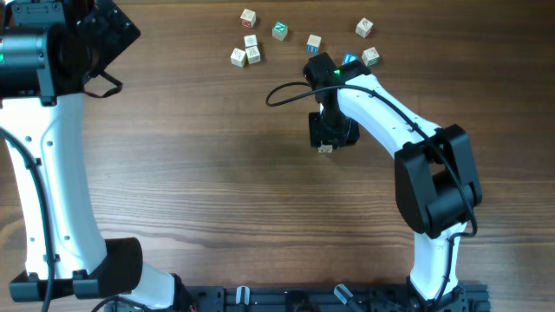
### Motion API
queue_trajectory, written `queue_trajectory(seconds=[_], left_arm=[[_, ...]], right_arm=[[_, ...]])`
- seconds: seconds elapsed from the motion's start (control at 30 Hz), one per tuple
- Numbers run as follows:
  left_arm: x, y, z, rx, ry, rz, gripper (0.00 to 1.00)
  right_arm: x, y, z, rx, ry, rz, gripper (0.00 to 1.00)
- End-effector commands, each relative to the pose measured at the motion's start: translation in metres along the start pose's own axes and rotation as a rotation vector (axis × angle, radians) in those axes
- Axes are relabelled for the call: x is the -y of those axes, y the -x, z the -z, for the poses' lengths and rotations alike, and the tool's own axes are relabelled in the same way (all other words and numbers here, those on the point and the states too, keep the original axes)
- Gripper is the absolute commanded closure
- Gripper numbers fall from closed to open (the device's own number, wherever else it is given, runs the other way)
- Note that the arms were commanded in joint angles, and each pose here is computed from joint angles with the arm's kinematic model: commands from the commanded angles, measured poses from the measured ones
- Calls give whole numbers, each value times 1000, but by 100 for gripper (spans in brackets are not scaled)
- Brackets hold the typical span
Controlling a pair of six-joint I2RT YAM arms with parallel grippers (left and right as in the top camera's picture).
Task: Form a tower
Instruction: 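Open the right gripper and lift it up off the tower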
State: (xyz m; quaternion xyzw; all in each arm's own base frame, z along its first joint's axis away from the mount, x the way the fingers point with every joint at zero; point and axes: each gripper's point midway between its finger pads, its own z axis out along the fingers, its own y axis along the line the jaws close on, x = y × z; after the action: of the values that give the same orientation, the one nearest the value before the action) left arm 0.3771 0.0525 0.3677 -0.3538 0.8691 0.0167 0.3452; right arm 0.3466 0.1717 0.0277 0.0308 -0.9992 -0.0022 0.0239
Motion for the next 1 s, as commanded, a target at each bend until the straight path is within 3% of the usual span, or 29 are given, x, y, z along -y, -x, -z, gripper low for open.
queue_trajectory(seconds=[0.0,0.2,0.33,0.57,0.67,0.73,0.8,0.87,0.97], left_arm=[[-4,6,10,34,-2,25,0],[-4,6,10,34,-2,25,0],[-4,6,10,34,-2,25,0],[-4,6,10,34,-2,25,0],[-4,6,10,34,-2,25,0],[-4,6,10,34,-2,25,0],[-4,6,10,34,-2,25,0],[-4,6,10,34,-2,25,0],[-4,6,10,34,-2,25,0]], right_arm=[[-7,5,12,36,38,21,44],[-13,18,25,83,57,22,32],[-17,31,37,133,72,27,15],[-19,65,79,275,57,17,12],[-17,75,92,326,42,-11,23],[-12,75,91,326,21,-47,50],[-11,71,89,311,15,-51,68],[-10,69,87,302,11,-51,80],[-7,63,86,277,3,-93,89]])
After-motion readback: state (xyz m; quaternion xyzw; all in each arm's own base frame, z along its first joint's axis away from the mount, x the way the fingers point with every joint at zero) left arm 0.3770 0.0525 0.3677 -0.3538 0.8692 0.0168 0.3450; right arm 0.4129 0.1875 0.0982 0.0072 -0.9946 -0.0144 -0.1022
